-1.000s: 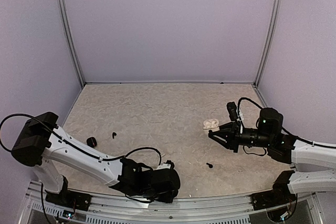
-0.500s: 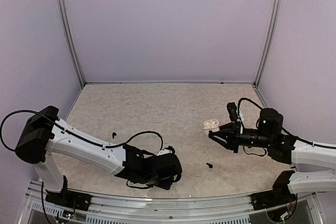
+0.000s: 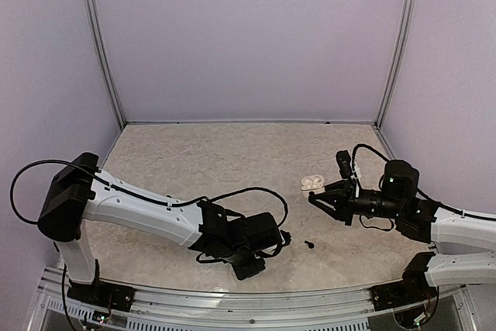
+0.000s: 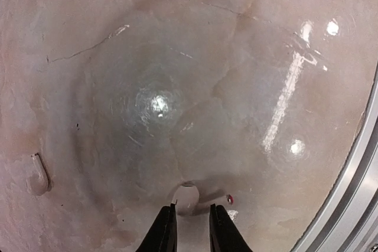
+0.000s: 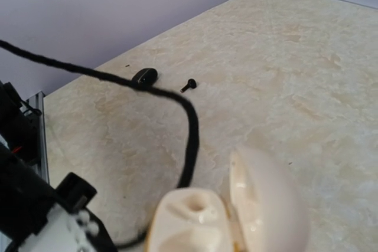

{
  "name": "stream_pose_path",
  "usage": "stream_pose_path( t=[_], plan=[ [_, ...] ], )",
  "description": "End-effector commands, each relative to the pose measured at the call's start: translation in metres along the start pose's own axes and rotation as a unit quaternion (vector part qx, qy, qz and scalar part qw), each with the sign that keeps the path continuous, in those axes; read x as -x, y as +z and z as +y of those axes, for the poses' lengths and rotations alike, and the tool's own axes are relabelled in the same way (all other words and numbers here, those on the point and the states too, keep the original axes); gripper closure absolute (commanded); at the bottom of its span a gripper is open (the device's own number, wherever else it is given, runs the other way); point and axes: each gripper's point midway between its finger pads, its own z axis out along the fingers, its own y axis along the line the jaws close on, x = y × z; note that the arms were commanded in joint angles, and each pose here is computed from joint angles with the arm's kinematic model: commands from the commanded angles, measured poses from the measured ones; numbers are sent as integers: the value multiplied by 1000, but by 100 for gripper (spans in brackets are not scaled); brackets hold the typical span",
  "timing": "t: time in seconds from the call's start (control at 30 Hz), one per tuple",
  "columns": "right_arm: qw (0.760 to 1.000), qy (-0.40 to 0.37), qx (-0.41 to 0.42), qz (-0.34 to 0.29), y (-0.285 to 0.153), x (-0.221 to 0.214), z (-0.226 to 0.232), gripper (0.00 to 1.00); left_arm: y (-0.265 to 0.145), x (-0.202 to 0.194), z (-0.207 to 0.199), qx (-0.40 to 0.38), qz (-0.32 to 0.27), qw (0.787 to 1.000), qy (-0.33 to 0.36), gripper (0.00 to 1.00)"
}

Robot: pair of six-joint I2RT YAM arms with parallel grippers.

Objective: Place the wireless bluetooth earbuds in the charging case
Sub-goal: Turn over the left earbud at the corner of the board.

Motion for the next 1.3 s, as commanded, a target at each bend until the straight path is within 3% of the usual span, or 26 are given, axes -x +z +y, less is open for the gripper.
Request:
stream_pose_path(
  t=[0.0,0.13,0.2,0.3,0.37,0.53,0.77,0.97,1.27],
  plan=[
    [1000,2,-8,-5,-4,1,-2,100,-1,-12,-6,-32,34,993,108,77],
    [1000,3,-9,-4,-4,0,-2,100,0,-19,6,-19,52,990,133,71],
    [1000,2,-8,-4,-4,0,-2,100,-1,-13,16,-12,50,992,112,63],
    [1000,3,-11,-7,-5,2,-2,100,-15,12,30,5,1,998,57,55],
    [1000,3,-13,-10,-5,3,-3,100,-31,31,44,30,-46,998,-15,47],
    [1000,3,-24,-9,-6,6,-6,100,-51,40,40,-2,-93,967,-237,54],
    [999,2,-36,-12,-6,13,-9,100,-35,7,-2,-28,-29,909,-415,52],
    [999,1,-36,-10,-7,11,-9,100,-19,-14,-14,19,20,902,-430,48],
    [999,5,-35,-12,-8,9,-8,100,0,-24,-1,98,37,899,-426,43]
  ],
)
